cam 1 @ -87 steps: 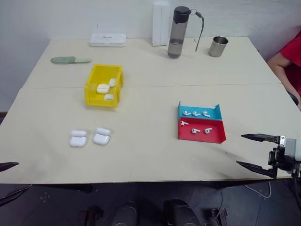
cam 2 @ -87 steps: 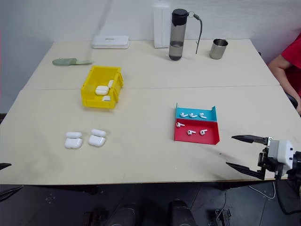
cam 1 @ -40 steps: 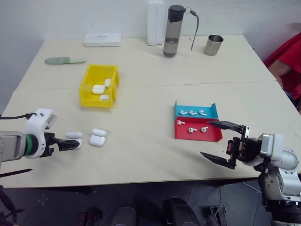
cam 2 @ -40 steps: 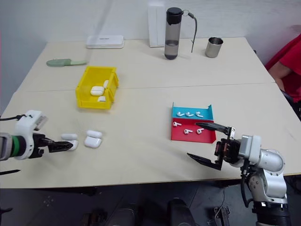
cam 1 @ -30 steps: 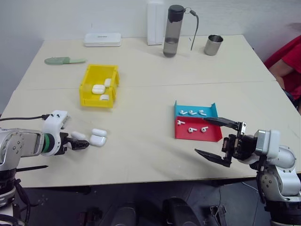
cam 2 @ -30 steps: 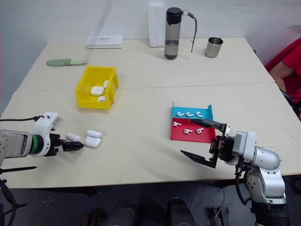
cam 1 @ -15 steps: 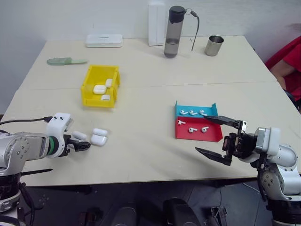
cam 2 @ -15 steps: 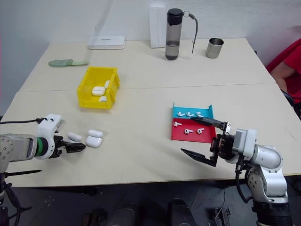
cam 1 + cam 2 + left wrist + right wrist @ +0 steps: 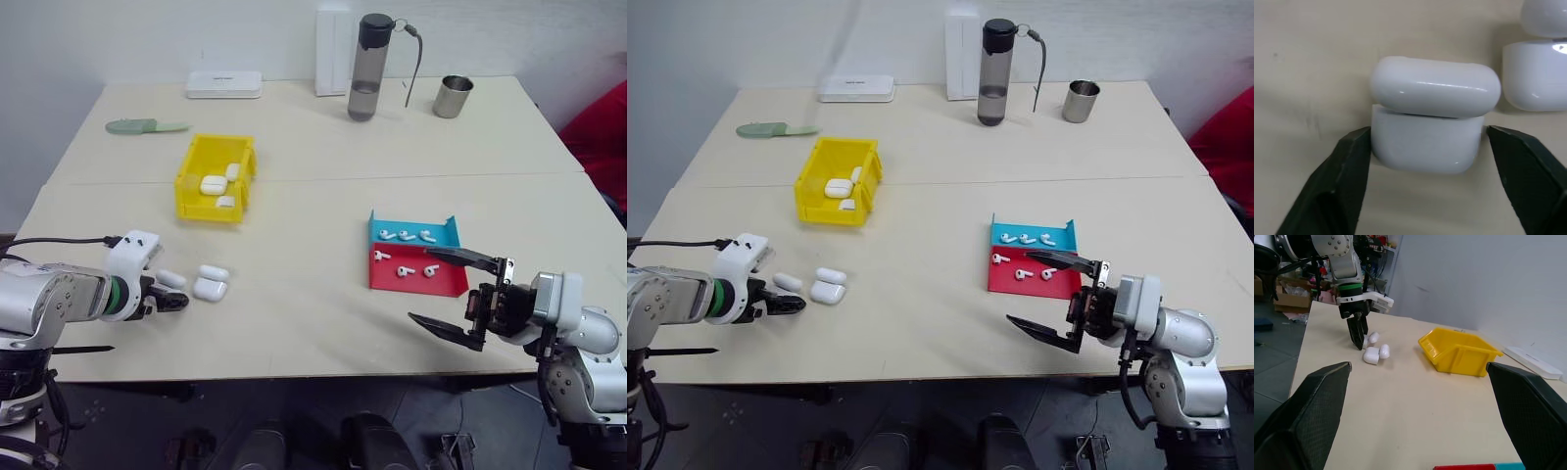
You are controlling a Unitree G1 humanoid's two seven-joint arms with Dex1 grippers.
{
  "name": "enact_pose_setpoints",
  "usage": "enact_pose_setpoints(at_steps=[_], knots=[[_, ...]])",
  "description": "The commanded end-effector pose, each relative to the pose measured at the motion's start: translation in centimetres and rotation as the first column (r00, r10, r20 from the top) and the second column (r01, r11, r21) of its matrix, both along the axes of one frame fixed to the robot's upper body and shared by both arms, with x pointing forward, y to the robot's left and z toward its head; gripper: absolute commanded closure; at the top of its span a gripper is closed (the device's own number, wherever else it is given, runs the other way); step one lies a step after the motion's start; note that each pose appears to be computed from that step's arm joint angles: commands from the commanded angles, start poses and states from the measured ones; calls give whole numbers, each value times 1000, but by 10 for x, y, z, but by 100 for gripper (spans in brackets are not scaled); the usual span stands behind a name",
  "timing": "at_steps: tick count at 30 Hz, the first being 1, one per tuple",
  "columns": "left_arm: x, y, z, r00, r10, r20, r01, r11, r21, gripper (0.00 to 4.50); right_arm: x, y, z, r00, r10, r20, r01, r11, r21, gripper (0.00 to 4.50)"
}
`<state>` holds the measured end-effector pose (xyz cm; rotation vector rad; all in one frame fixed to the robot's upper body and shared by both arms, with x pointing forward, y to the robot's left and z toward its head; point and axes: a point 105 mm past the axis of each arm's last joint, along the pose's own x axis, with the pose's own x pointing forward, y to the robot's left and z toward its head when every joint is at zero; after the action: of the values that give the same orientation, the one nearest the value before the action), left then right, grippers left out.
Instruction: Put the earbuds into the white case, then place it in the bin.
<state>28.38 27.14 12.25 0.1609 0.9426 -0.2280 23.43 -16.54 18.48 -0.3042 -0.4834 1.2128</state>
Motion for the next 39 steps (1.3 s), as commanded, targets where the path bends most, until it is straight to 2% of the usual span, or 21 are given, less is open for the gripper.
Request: enact_pose_setpoints(at_steps=[1, 6, 9, 10, 13, 14, 16, 17, 19, 21, 22, 25, 27, 29, 32, 33, 39], knots=[[-8, 2, -9, 998, -27, -61, 27, 1000, 1, 173, -2, -8, 6, 999, -24, 46, 23, 1000, 5, 0], [-18, 31, 11, 999, -47, -27, 48, 999, 24, 173, -5, -13, 2, 998, -33, 49, 33, 999, -1, 0], [-24, 41, 30, 993, -106, 48, 108, 994, -36, 173, -5, -17, 1, 998, -39, 48, 40, 999, -9, 0], [-24, 40, 42, 978, -169, 126, 179, 981, -70, 173, -5, -19, 0, 998, -45, 46, 45, 999, -15, 0], [-38, 33, 64, 869, -382, 315, 426, 901, -86, 173, -4, -29, -2, 997, -66, 47, 67, 997, -29, 0], [-48, 23, 70, 792, -479, 379, 551, 828, -105, 173, -3, -32, -2, 996, -76, 47, 78, 996, -35, 0], [-63, 6, 75, 684, -556, 472, 677, 725, -126, 173, 0, -41, -2, 993, -103, 52, 106, 993, -55, 0], [-70, -9, 79, 601, -588, 541, 749, 651, -125, 173, 1, -47, -2, 992, -117, 53, 121, 990, -68, 0], [-78, -41, 91, 438, -569, 696, 852, 509, -120, 173, 1, -59, -4, 988, -148, 48, 152, 984, -92, 0], [-70, -65, 104, 386, -426, 818, 869, 466, -167, 173, -1, -71, -6, 982, -184, 46, 188, 976, -113, 0], [-72, -79, 103, 361, -408, 839, 890, 419, -179, 173, -3, -77, -7, 977, -207, 45, 211, 970, -121, 0], [-77, -115, 84, 249, -436, 865, 943, 312, -114, 173, -11, -91, -11, 960, -277, 35, 279, 952, -126, 0], [-72, -133, 73, 228, -398, 889, 954, 275, -122, 173, -24, -98, -18, 950, -313, 16, 312, 939, -147, 0], [-68, -151, 58, 174, -396, 902, 969, 233, -85, 173, -35, -108, -25, 931, -366, -2, 360, 917, -172, 0], [-65, -169, 52, 117, -371, 921, 985, 164, -58, 173, -48, -121, -30, 893, -449, -20, 436, 877, -204, 0], [-64, -173, 49, 146, -360, 922, 986, 134, -103, 173, -52, -126, -33, 877, -479, -32, 462, 860, -219, 0], [-58, -194, 38, 78, -329, 941, 997, 45, -67, 173, -78, -167, -58, 712, -695, -97, 620, 688, -376, 0]])
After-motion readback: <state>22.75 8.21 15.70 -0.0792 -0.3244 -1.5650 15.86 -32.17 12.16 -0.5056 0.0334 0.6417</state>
